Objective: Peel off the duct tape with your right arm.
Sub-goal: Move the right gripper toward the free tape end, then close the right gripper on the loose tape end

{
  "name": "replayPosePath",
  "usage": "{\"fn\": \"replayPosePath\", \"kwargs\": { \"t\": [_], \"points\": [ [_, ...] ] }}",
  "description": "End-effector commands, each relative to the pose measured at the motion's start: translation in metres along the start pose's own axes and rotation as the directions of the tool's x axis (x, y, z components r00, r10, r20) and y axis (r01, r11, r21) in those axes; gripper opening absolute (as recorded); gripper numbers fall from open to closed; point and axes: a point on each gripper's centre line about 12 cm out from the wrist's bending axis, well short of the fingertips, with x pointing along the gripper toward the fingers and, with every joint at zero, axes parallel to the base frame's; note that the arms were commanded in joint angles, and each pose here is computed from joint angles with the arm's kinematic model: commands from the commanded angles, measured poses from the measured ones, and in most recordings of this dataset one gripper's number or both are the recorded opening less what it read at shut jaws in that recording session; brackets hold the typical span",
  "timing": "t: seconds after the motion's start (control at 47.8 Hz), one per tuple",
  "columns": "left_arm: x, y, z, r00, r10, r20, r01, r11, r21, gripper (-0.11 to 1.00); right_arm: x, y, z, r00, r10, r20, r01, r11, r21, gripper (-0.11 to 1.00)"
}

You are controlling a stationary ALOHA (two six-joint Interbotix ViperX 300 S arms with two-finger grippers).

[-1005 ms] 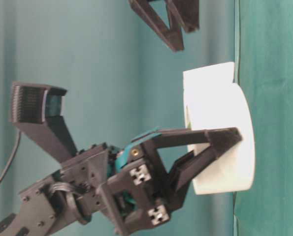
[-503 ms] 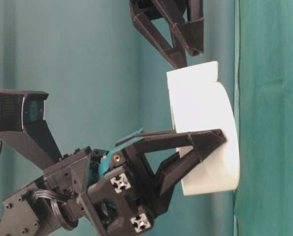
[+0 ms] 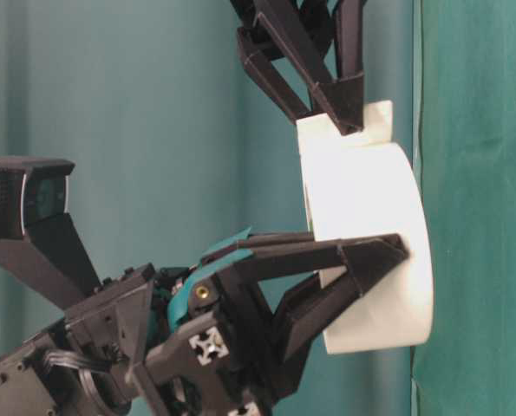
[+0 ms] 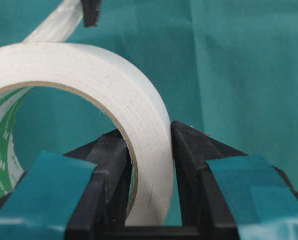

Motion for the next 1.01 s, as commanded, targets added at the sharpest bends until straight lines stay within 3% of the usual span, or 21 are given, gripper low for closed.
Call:
{"fn": "replayPosePath", "kwargs": {
  "t": [0.0,0.524,0.88,0.984],
  "points": [
    [-0.026,-0.006,0.018,0.997,-0.005,0.083,0.004,1.0,0.02,0.21,0.002,-0.003,0.011,0.999,-0.01,0.039,0.01,1.0,0.002,0.76],
    [-0.026,-0.01,0.015,0.997,-0.011,0.078,0.01,1.0,0.026,0.21,0.002,0.001,0.011,0.999,0.004,0.038,-0.004,1.0,0.002,0.75],
    [-0.023,-0.008,0.013,0.998,-0.01,0.069,0.008,1.0,0.023,0.21,0.002,0.014,0.01,0.998,0.042,0.041,-0.042,0.999,-0.005,0.56],
    [-0.023,-0.009,0.013,0.998,-0.011,0.068,0.009,1.0,0.024,0.21,0.004,0.014,0.009,0.999,0.042,0.035,-0.041,0.999,-0.005,0.41]
  ]
}}
